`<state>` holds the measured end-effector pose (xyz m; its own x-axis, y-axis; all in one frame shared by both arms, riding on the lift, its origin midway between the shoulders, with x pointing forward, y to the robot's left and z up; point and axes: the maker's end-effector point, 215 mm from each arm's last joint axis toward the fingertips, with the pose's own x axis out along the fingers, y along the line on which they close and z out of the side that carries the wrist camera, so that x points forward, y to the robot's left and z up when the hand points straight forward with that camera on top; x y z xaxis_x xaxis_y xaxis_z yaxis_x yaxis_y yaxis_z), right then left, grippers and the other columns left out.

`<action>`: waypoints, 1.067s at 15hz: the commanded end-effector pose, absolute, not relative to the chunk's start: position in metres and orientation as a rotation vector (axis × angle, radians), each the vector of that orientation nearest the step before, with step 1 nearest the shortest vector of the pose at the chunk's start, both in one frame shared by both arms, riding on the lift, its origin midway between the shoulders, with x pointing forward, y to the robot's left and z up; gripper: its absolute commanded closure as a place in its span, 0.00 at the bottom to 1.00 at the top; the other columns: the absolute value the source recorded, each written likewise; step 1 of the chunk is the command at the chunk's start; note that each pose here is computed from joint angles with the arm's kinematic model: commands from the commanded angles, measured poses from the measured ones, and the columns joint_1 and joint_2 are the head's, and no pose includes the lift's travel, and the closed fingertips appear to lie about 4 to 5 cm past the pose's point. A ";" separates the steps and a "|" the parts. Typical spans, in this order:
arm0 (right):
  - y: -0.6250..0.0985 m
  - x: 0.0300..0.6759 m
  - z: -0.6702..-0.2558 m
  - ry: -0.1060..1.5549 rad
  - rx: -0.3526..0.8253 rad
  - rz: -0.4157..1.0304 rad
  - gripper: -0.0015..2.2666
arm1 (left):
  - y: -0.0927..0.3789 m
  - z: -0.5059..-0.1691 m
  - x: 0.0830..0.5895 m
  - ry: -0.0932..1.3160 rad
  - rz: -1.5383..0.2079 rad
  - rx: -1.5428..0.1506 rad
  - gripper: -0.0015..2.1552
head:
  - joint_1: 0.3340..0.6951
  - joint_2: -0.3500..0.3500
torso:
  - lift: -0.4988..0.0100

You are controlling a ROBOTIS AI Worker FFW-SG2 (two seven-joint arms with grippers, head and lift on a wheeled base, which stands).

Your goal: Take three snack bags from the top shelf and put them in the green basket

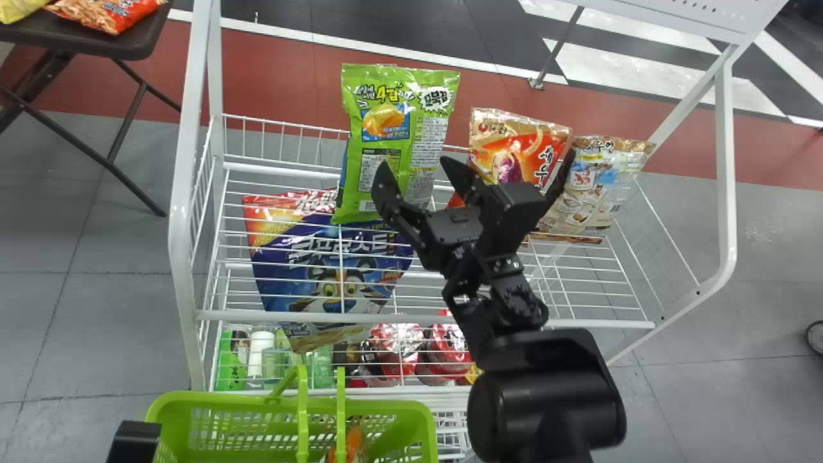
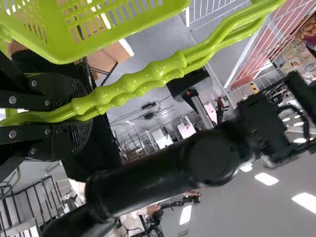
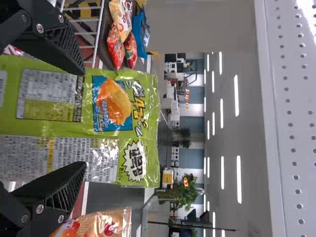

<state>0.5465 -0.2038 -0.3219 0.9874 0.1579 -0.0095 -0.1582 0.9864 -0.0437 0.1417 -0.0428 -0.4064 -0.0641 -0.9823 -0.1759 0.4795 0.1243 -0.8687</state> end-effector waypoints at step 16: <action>-0.188 0.571 -0.354 0.147 0.007 0.277 0.96 | -0.038 -0.410 0.154 0.975 -1.350 -0.671 0.49 | 1.00 0.01 | 0.92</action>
